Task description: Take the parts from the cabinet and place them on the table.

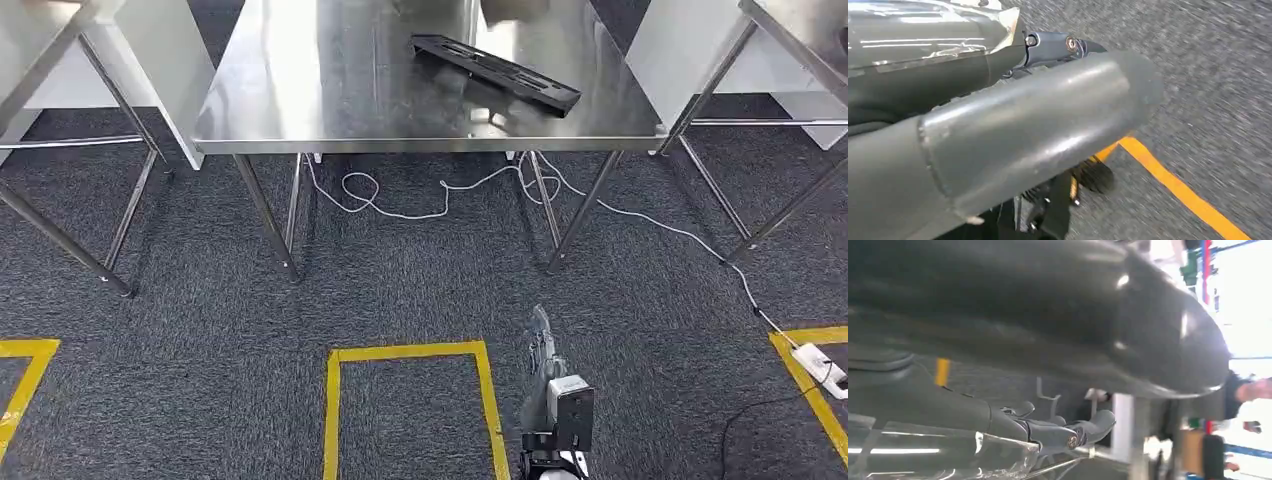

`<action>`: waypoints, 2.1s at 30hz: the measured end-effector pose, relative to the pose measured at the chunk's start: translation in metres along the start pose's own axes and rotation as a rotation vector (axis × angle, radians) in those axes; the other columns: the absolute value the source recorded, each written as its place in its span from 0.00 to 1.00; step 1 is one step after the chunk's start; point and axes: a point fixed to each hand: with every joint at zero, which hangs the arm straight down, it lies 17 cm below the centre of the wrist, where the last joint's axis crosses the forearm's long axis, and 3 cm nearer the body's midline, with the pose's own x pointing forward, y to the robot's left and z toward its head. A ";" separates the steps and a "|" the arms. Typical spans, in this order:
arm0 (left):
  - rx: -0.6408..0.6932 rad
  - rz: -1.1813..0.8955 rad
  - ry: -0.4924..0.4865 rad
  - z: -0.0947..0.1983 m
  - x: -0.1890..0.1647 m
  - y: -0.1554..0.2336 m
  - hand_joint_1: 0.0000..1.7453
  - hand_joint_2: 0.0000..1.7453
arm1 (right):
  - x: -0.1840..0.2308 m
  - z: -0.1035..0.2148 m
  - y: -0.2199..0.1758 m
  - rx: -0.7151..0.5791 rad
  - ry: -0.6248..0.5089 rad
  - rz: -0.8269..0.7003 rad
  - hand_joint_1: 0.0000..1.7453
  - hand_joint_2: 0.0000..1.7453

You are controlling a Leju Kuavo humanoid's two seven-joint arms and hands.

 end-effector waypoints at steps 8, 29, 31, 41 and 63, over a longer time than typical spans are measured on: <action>-0.003 -0.021 0.007 0.002 -0.006 0.000 0.00 0.00 | -0.019 0.004 -0.011 -0.031 0.048 -0.008 0.00 0.00; -0.031 -0.068 0.015 0.001 -0.006 -0.005 0.00 0.00 | -0.028 0.017 -0.063 -0.149 0.087 0.028 0.00 0.00; -0.034 -0.072 0.016 0.002 -0.007 -0.006 0.00 0.00 | -0.028 0.016 -0.063 -0.151 0.085 0.027 0.00 0.00; -0.039 -0.090 0.022 0.002 -0.010 -0.006 0.00 0.00 | -0.029 0.019 -0.072 -0.173 0.090 0.033 0.00 0.00; -0.058 -0.125 0.018 0.003 -0.008 -0.011 0.00 0.00 | -0.036 0.033 -0.088 -0.201 0.114 0.050 0.00 0.00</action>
